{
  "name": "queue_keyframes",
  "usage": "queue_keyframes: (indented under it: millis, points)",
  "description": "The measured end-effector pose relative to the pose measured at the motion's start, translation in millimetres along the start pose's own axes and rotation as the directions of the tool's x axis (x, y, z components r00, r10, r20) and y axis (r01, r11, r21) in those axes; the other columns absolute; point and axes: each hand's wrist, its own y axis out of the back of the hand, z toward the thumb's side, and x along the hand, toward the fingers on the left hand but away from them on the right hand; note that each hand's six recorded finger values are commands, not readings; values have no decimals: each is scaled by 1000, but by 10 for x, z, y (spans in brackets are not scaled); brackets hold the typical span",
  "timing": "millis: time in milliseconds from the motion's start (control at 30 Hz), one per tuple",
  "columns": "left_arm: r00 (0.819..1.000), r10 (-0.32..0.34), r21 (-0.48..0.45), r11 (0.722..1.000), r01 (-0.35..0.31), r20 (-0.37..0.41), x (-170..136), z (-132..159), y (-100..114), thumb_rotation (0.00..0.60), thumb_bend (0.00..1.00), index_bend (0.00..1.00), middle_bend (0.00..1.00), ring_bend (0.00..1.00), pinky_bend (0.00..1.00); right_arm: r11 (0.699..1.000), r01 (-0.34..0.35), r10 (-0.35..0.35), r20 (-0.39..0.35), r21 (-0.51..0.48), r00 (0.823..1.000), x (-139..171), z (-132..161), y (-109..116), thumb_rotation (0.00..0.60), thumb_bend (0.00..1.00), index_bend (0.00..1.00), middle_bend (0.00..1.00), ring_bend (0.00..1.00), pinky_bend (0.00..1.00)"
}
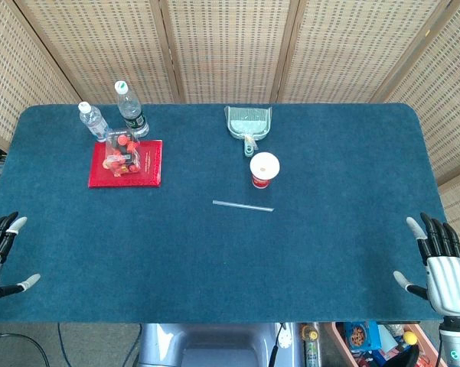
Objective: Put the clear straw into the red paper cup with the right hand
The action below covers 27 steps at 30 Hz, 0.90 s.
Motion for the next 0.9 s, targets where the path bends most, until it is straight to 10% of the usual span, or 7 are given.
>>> queue_keyframes:
  millis: [500, 700, 900]
  points:
    - [1000, 15, 4, 1000, -15, 2, 43, -5, -2, 600, 0, 0, 0, 0, 0, 996, -90, 91, -128, 14, 988, -259, 298, -294, 600, 0, 78, 0, 0, 0]
    - [1000, 4, 5, 1000, -4, -13, 96, -29, -35, 600, 0, 0, 0, 0, 0, 980, -192, 201, -276, 62, 940, -561, 761, -554, 600, 0, 140, 0, 0, 0]
    - [999, -14, 7, 1000, 15, -35, 168, -69, -78, 600, 0, 0, 0, 0, 0, 948, -304, 313, -429, 91, 848, -839, 1440, -806, 600, 0, 168, 0, 0, 0]
